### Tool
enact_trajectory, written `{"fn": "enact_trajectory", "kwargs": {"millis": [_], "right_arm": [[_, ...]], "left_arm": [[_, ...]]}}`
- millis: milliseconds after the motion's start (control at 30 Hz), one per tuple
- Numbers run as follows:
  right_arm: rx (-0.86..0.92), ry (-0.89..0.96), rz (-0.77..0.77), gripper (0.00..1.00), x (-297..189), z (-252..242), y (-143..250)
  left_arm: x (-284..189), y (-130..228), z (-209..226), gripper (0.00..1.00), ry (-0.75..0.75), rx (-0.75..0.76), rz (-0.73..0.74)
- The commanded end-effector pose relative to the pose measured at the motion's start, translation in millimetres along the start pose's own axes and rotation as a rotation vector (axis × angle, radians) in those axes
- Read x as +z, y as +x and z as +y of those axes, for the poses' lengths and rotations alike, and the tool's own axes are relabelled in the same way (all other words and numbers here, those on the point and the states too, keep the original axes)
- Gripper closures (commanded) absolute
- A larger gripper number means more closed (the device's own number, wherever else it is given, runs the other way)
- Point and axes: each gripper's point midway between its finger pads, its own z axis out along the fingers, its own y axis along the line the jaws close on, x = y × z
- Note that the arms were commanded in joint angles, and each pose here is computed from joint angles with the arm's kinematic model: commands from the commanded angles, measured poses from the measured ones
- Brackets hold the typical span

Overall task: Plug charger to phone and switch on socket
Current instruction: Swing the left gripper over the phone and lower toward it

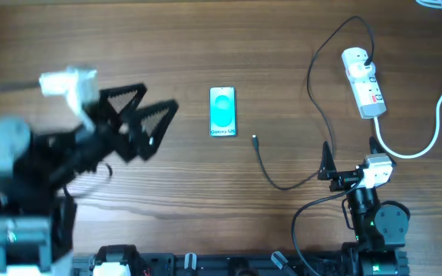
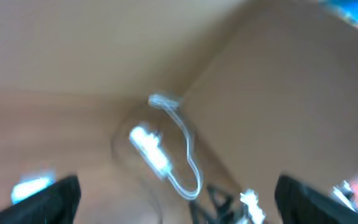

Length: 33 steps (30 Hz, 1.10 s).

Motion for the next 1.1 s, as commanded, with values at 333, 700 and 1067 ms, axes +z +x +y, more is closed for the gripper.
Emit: {"fn": "enact_trajectory", "kwargs": {"millis": [333,700,1067], "right_arm": [[-0.011,0.005,-0.005,0.0,0,-1,-1],[-0.011,0.005,-0.005,0.02,0,-1,-1],[-0.011,0.005,-0.005,0.0,0,-1,-1]], "left_arm": [[115,75,85,0.01,-0.599,-0.14,0.569],[156,166,176,0.0,-1.014,-0.199,0.751],[187,223,217,0.0,-1.042,-0.214,0.873]]}}
